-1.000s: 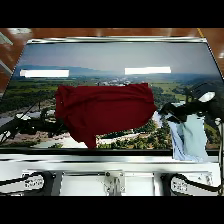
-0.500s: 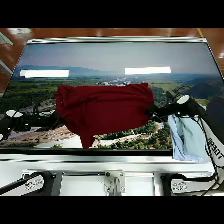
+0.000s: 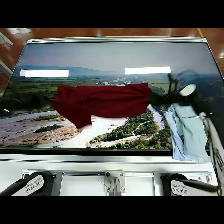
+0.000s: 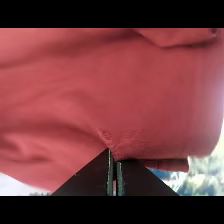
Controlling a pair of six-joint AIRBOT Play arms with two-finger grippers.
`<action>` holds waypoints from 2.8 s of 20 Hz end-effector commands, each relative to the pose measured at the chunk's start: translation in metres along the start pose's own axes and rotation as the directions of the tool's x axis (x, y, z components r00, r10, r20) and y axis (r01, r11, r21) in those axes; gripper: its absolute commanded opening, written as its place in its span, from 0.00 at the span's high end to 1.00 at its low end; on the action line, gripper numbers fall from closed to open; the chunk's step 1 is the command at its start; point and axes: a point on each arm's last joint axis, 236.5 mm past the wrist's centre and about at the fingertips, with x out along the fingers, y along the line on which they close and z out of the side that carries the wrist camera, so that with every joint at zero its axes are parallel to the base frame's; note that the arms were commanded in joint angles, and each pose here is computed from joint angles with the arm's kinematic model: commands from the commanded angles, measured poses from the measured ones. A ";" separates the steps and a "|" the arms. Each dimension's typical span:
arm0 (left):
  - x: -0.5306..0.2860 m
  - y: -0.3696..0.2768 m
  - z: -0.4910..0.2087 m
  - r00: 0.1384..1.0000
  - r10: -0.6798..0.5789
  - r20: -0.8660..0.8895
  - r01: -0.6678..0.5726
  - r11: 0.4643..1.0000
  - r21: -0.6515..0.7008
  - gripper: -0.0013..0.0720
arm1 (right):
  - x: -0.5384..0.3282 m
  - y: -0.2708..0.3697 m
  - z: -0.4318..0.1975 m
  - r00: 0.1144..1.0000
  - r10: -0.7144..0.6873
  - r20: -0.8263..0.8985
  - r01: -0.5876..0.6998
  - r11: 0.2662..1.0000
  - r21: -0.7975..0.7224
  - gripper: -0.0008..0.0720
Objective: Fold the shirts.
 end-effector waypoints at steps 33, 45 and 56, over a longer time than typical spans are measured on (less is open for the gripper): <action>-0.093 0.035 0.061 0.899 0.397 0.183 -0.431 0.874 0.222 0.93 | -0.050 0.002 0.103 0.944 -0.109 0.311 0.065 0.986 0.151 0.90; 0.066 0.101 -0.007 0.945 0.196 -0.260 -0.233 0.965 -0.119 0.42 | 0.056 -0.008 0.081 0.979 -0.079 0.186 0.044 0.982 0.185 0.22; -0.041 0.146 -0.164 0.772 0.119 -0.625 -0.378 0.875 -0.301 0.02 | -0.077 -0.091 -0.043 0.947 -0.038 -0.319 0.113 0.969 0.221 0.11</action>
